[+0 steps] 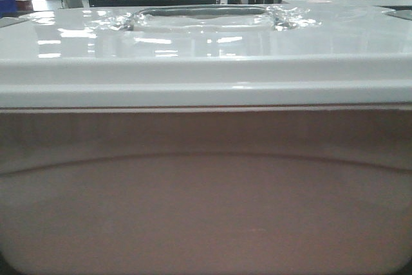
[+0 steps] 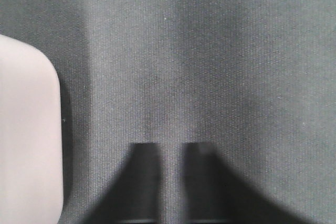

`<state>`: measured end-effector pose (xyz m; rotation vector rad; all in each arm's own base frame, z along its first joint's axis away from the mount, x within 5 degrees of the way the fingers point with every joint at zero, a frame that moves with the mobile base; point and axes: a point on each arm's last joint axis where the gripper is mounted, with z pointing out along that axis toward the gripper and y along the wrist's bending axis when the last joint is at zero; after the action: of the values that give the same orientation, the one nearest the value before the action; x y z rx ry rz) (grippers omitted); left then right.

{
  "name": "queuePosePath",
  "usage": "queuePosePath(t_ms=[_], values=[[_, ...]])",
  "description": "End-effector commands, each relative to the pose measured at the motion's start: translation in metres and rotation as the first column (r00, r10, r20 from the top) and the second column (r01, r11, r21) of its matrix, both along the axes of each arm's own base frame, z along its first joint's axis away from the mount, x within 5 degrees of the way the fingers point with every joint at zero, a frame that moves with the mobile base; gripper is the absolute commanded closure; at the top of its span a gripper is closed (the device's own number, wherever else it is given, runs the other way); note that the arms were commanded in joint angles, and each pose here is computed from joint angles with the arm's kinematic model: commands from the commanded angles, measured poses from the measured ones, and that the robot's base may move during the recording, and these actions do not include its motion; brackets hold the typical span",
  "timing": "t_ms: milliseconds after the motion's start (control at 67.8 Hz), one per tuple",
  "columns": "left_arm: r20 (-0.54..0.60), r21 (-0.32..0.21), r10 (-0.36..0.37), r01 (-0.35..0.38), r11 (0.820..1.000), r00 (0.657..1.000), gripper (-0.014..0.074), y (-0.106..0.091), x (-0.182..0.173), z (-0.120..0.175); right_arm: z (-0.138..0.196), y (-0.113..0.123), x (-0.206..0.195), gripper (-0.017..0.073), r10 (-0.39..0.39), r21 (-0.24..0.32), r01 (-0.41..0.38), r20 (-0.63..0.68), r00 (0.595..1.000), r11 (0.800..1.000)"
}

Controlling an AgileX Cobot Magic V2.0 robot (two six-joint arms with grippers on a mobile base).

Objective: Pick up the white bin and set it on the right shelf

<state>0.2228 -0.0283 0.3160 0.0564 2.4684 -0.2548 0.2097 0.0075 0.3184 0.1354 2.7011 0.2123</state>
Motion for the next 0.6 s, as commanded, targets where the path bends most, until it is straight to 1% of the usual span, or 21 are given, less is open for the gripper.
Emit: queuePosePath(t_ms=[0,59,74,148,192,280,398,487,561,590], values=[[0.058,-0.022,0.007,-0.006,1.0,0.998,0.0178,-0.001,0.0,0.015,0.014,0.0,0.001,0.0029,-0.003,0.008,0.003,0.076,0.997,1.0],[0.038,-0.039,0.004,-0.003,0.999,0.999,0.0173,-0.002,-0.001,0.014,0.014,0.0,0.001,-0.0073,-0.002,0.008,0.002,0.068,0.998,1.0],[0.034,-0.045,0.004,-0.002,0.999,0.999,0.0173,-0.002,-0.002,0.014,0.014,0.001,0.001,-0.0085,-0.002,0.01,0.001,0.065,0.998,1.0],[0.005,-0.087,-0.001,0.001,0.996,1.0,0.0173,-0.006,-0.004,0.014,0.015,0.003,-0.002,-0.006,0.002,0.039,-0.003,0.041,0.999,0.999],[-0.019,-0.118,-0.01,0.008,0.993,1.0,0.0173,-0.008,-0.006,0.016,0.02,0.006,-0.003,-0.0044,0.005,0.073,-0.008,0.038,0.999,0.997],[-0.031,-0.141,-0.028,0.023,0.99,0.999,0.0173,-0.011,-0.007,0.025,0.032,0.01,-0.002,-0.0031,0.008,0.117,-0.016,0.068,0.998,0.993],[-0.028,-0.161,-0.051,0.046,0.986,0.998,0.0173,-0.013,-0.009,0.042,0.048,0.012,-0.001,-0.003,0.019,0.142,-0.034,0.104,0.994,0.989],[-0.03,-0.187,-0.081,0.074,0.98,0.996,0.0173,-0.016,-0.013,0.057,0.058,0.016,-0.004,-0.003,0.062,0.166,-0.081,0.113,0.992,0.983],[-0.014,-0.199,-0.113,0.108,0.974,0.994,0.0173,-0.019,-0.014,0.065,0.063,0.021,-0.005,-0.003,0.11,0.196,-0.134,0.132,0.985,0.971],[-0.005,-0.21,-0.12,0.117,0.971,0.993,0.0173,-0.02,-0.014,0.068,0.064,0.024,-0.005,-0.003,0.125,0.221,-0.155,0.143,0.982,0.963]])
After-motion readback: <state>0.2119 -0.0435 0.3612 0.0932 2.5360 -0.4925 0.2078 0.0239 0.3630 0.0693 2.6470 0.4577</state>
